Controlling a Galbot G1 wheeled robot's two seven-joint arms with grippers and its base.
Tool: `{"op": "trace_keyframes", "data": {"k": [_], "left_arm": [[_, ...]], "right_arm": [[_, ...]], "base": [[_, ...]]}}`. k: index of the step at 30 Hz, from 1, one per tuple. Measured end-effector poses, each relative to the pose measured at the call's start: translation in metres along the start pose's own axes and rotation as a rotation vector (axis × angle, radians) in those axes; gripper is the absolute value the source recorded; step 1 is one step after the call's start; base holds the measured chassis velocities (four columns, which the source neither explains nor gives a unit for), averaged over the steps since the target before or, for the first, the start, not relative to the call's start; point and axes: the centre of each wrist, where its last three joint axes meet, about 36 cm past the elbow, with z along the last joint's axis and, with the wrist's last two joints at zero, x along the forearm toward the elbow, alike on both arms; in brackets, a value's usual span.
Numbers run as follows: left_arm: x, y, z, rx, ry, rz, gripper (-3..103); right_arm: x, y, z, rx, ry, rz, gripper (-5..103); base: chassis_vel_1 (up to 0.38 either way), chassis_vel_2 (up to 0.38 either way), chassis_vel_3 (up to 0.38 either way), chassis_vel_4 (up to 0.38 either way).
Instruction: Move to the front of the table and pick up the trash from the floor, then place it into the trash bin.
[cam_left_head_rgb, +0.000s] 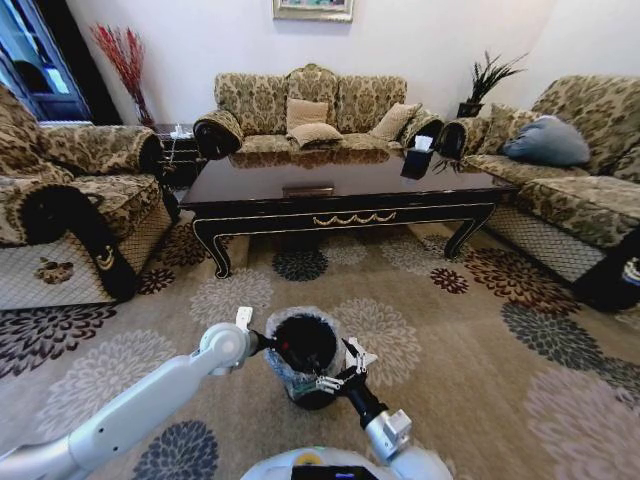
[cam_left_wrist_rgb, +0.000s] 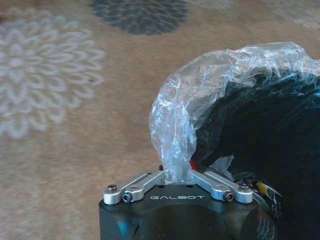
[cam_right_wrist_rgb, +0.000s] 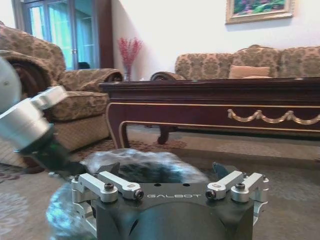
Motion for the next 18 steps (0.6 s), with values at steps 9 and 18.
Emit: {"op": "trace_keyframes", "data": {"k": [9,18], "left_arm": [[0.006,0.037,-0.011,0.073,-0.041,-0.051,0],[0.017,0.065,-0.020,0.122,-0.066,-0.097,0]], "right_arm": [[-0.008,-0.033,0.012,-0.015,0.003,0.102,100],[-0.025,-0.069,0.066,-0.045,0.129,0.178,100]], "base": [[0.000,0.000,0.000,0.000],[0.000,0.000,0.000,0.000]]}}
